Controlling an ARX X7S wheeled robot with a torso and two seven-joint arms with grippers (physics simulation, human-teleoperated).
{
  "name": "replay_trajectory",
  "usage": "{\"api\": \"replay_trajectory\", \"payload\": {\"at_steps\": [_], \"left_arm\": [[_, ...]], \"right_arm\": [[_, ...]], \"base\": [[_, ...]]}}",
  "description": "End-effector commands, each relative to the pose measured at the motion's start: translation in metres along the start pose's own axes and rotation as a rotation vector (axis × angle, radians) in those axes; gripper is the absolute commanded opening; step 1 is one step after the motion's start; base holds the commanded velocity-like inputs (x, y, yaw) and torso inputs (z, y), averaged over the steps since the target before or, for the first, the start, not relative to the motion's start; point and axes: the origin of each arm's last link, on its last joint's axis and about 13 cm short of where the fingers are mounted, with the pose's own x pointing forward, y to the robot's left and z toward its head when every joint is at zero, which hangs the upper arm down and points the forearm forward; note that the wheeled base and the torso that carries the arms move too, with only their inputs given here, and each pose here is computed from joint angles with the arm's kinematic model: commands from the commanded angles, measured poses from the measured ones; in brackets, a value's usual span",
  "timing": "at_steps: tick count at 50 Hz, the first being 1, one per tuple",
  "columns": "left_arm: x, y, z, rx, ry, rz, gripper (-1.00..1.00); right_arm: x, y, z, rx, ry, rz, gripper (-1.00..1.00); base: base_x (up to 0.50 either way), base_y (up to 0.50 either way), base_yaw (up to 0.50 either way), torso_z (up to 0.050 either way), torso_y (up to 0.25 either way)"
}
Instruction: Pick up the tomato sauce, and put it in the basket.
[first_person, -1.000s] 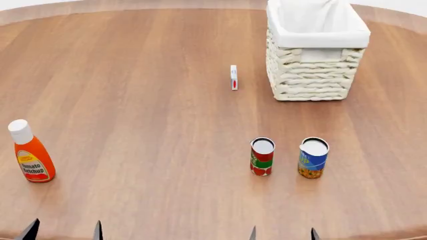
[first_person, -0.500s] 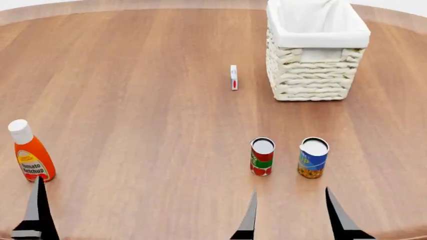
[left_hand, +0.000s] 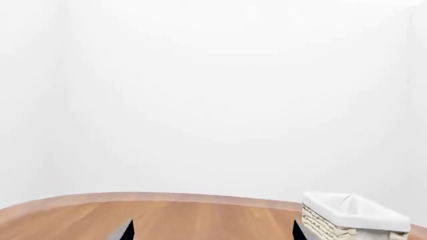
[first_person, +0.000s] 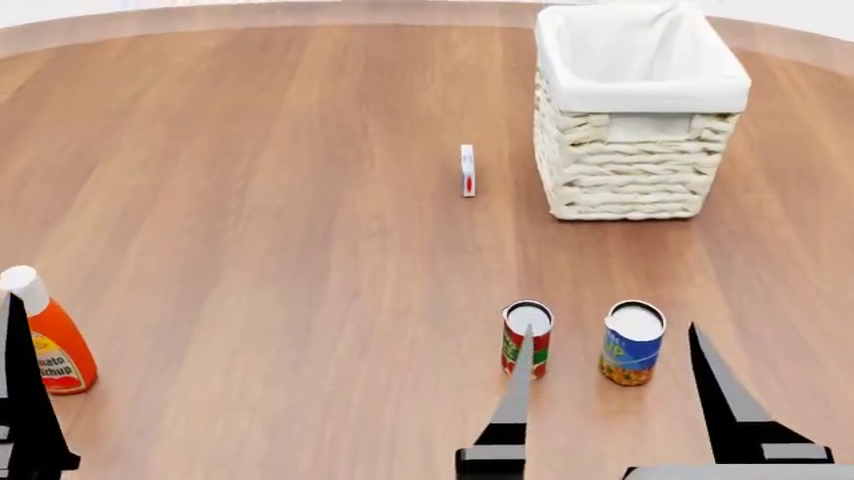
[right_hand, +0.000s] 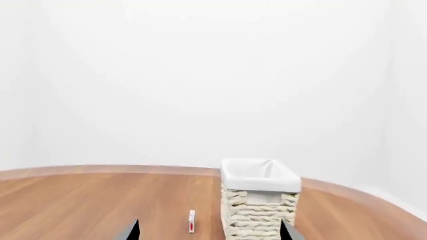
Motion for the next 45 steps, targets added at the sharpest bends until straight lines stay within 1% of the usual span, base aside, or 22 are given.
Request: {"api": "replay_trajectory", "payload": {"at_steps": [1,8,13,14,26,33,45], "left_arm": [[-0.0002,0.0001,0.0054,-0.005,-0.015,-0.003,1.0],[-0.0013,-0.0004,0.0024,-0.005,-0.011,-0.007,1.0],[-0.0005,-0.0002,0.0011,-0.014,-0.005,-0.008,1.0],[-0.0014,-0.0007,0.003,-0.025,-0.005,-0.013,1.0],[-0.0007,-0.0003,0.0032,-0.021,-0.005,-0.007,1.0],[-0.0014,-0.0018,0.0045,-0.017,-0.011,-0.015,1.0],[0.0,-0.0021,0.0039,-0.017,-0.008,-0.013,1.0]], "right_arm": [[-0.0005,-0.0028,0.0044,0.003,-0.009,-0.003,1.0],[-0.001,-0.0036,0.0013,-0.004,-0.003,-0.004,1.0],[-0.0016,-0.0039,0.0011,-0.003,-0.001,-0.007,1.0],[-0.0014,-0.0037,0.0,-0.006,0.001,-0.006,1.0],[-0.0002,-0.0035,-0.0021,-0.009,0.011,-0.001,1.0],[0.0009,-0.0057,0.0037,-0.01,0.005,-0.006,1.0],[0.0011,-0.0068,0.0,-0.011,0.015,-0.007,1.0]], "base": [[0.48,0.0,0.0,0.0,0.0],[0.48,0.0,0.0,0.0,0.0],[0.48,0.0,0.0,0.0,0.0],[0.48,0.0,0.0,0.0,0.0],[0.48,0.0,0.0,0.0,0.0],[0.48,0.0,0.0,0.0,0.0],[0.48,0.0,0.0,0.0,0.001]]}}
